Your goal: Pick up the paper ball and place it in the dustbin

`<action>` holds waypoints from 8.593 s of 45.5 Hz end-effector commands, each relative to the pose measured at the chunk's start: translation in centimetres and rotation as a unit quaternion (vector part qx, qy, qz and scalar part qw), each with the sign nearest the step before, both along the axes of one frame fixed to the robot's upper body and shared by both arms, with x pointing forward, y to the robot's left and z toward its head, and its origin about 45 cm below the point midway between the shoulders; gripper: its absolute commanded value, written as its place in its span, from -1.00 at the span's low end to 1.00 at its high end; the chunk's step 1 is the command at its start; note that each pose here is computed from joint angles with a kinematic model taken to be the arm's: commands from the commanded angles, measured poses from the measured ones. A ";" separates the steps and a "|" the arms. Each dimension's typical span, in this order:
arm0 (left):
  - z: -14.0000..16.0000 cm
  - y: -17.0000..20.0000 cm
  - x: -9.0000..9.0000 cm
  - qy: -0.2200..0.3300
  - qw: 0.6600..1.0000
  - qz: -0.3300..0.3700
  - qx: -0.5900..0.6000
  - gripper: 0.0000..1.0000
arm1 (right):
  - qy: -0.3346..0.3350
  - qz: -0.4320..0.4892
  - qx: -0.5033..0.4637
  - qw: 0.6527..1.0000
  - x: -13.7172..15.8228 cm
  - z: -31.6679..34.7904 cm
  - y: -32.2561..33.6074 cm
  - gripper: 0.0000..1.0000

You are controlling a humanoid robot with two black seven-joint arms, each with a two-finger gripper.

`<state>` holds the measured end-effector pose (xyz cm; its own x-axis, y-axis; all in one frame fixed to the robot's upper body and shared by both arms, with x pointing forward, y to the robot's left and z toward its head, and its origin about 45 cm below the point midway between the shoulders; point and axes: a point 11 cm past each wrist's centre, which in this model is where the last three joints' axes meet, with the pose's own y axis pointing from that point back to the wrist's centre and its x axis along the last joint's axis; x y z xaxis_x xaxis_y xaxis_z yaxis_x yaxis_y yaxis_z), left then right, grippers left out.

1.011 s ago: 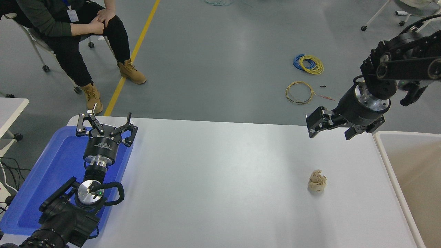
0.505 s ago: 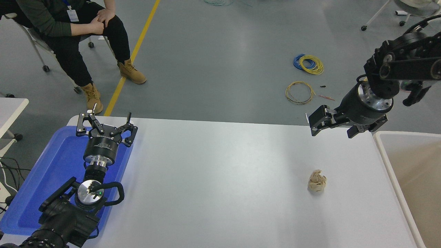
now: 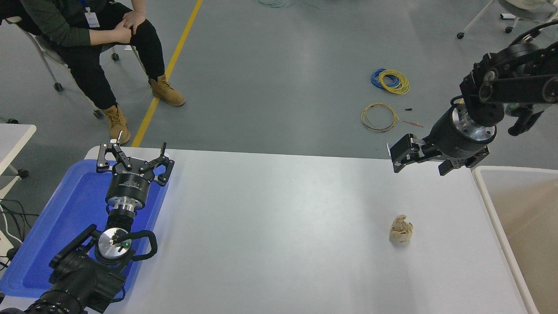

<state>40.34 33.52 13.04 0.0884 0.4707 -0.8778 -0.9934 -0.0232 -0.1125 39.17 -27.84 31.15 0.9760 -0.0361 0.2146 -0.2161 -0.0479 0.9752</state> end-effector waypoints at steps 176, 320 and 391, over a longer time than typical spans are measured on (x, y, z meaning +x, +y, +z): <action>0.0 -0.1 0.0 0.000 1.000 0.000 -0.001 1.00 | -0.119 0.010 -0.062 0.991 -2.0 -21.8 -4.5 -1.00; 0.0 0.0 0.0 0.000 1.000 0.000 0.000 1.00 | -0.421 -0.406 -0.144 0.798 -3.2 -9.0 -35.2 -1.00; 0.0 0.0 0.0 0.000 1.000 0.000 0.000 1.00 | -0.393 -0.545 -0.096 0.735 -11.2 -23.5 -30.7 -1.00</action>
<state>40.35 33.50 13.04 0.0883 0.4705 -0.8780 -0.9934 -0.0232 -0.1123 28.07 -58.88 8.04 -0.0420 -0.5946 0.8029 -0.5239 0.6974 0.4890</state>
